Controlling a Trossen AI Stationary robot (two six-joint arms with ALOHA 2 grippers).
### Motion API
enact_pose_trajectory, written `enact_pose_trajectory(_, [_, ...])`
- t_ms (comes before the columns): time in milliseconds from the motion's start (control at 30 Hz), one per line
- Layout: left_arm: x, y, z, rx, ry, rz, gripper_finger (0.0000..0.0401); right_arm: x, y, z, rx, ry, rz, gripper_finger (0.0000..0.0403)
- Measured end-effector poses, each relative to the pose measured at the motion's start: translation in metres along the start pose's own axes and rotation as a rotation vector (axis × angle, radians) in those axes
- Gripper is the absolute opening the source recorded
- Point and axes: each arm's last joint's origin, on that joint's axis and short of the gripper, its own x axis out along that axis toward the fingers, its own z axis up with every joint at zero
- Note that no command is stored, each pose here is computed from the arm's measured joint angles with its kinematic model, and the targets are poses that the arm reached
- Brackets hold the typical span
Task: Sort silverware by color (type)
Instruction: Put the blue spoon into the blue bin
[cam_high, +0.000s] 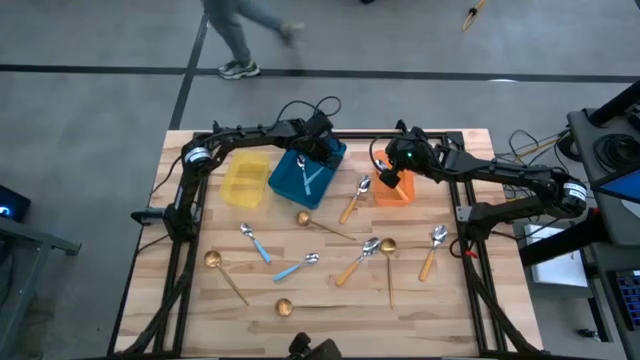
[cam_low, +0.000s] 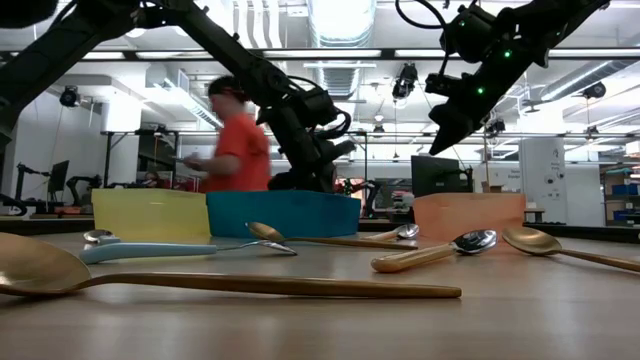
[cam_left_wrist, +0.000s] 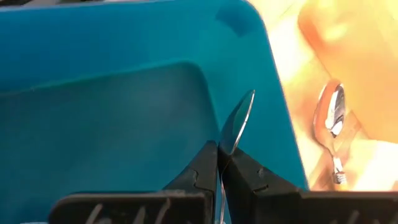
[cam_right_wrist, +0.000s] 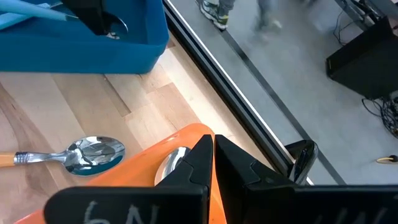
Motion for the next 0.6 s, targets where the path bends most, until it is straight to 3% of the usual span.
enact_pose_trajectory(600, [0.0001, -0.0006, 0.0001, -0.021, -0.007, 0.007, 0.0013, 0.0, 0.0, -0.0001, 0.0, 0.0, 0.0, 0.0009])
